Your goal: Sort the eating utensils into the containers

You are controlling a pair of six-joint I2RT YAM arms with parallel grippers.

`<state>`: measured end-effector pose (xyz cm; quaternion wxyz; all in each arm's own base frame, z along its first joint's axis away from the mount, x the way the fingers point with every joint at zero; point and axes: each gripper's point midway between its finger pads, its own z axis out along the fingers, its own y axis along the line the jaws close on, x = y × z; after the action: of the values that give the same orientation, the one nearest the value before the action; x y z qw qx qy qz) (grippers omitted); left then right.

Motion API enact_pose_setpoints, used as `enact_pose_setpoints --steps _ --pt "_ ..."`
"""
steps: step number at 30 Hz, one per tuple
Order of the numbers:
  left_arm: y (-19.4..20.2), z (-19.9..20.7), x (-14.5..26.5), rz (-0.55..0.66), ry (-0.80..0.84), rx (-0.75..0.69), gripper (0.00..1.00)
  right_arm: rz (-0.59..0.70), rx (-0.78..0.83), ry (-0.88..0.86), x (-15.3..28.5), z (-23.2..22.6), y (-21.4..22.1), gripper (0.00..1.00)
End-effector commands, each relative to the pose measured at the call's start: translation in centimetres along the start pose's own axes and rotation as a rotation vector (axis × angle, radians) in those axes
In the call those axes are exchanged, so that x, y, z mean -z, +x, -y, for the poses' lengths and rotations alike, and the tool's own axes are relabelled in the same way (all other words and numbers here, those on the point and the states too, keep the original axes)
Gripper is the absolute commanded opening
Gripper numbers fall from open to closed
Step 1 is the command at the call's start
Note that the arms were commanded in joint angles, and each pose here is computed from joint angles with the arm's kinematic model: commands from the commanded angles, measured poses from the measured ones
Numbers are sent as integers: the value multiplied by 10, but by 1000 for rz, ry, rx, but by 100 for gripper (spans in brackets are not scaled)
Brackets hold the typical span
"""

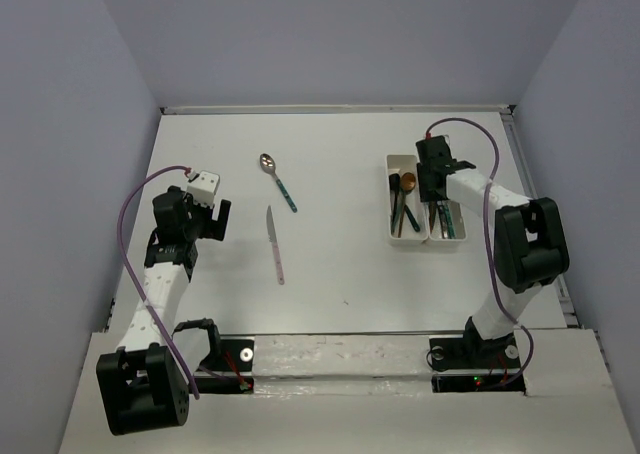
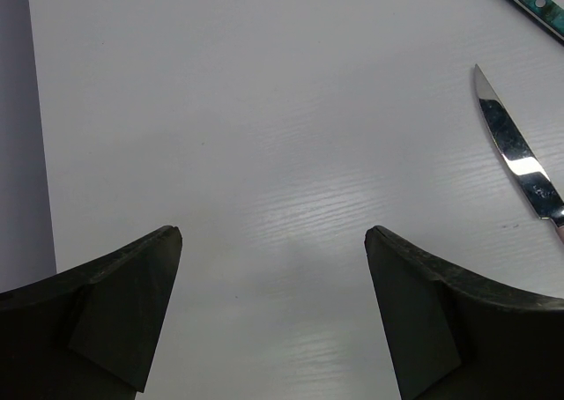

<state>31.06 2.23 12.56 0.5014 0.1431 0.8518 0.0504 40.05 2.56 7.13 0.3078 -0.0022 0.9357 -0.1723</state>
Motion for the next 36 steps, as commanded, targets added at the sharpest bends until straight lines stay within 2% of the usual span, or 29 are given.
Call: enact_pose_setpoints --steps 1,4,6,8,10,12,13,14,15,16,17,18,19,20,21,24,27,30,31,32,33,34,36 --pt "-7 -2 -2 35 -1 -16 99 75 -48 29 28 19 -42 74" --pt "-7 -1 -2 32 3 -16 99 165 -55 -2 64 17 -73 84" --pt "-7 -2 -3 31 0 -14 99 269 -71 -65 103 -1 -101 84" --pt "-7 -2 -3 29 -1 -14 99 352 -41 -192 140 -46 -117 84" --pt "-7 -2 -3 30 -3 -13 99 445 -35 -312 173 -85 -143 80" --pt "-6 -3 -3 27 -5 -11 99 481 10 -494 198 -137 -152 68" --pt "-6 -3 -3 27 -6 -10 99 509 34 -594 214 -168 -156 42" --pt "-6 -3 -3 26 -8 -10 99 483 71 -738 220 -208 -157 31" --pt "-6 -3 -3 28 -8 -10 99 472 94 -808 223 -232 -157 22" --pt "-6 -4 -3 28 -10 -10 99 509 108 -859 243 -252 -171 22" --pt "-5 -3 -3 25 -10 -8 99 508 149 -863 238 -269 -171 28" --pt "-5 -3 -3 25 -11 -10 99 426 214 -834 201 -301 -150 53" --pt "-5 -4 -2 23 -11 -10 99 414 254 -826 198 -320 -142 63" --pt "-5 -4 -2 23 -11 -10 99 415 278 -785 180 -340 -146 69" --pt "-4 -4 -3 20 -12 -9 99 392 298 -764 167 -346 -142 81" --pt "-2 -3 -5 10 -5 -9 99 387 332 -735 144 -377 -134 91" --pt "-2 -2 -6 5 0 -7 99 399 328 -686 127 -384 -137 93" --pt "-2 -2 -6 4 2 -7 99 365 368 -650 99 -398 -116 93" --pt "-2 -2 -6 5 2 -7 99 354 374 -646 94 -400 -112 91" --pt "-2 -2 -6 5 0 -7 99 356 419 -634 90 -403 -105 85" --pt "-2 -1 -6 6 3 -7 99 349 427 -628 85 -405 -101 85" --pt "-2 -1 -6 5 5 -8 99 332 440 -619 78 -405 -94 74" --pt "-2 -2 -6 7 3 -9 99 291 463 -595 61 -407 -78 57"
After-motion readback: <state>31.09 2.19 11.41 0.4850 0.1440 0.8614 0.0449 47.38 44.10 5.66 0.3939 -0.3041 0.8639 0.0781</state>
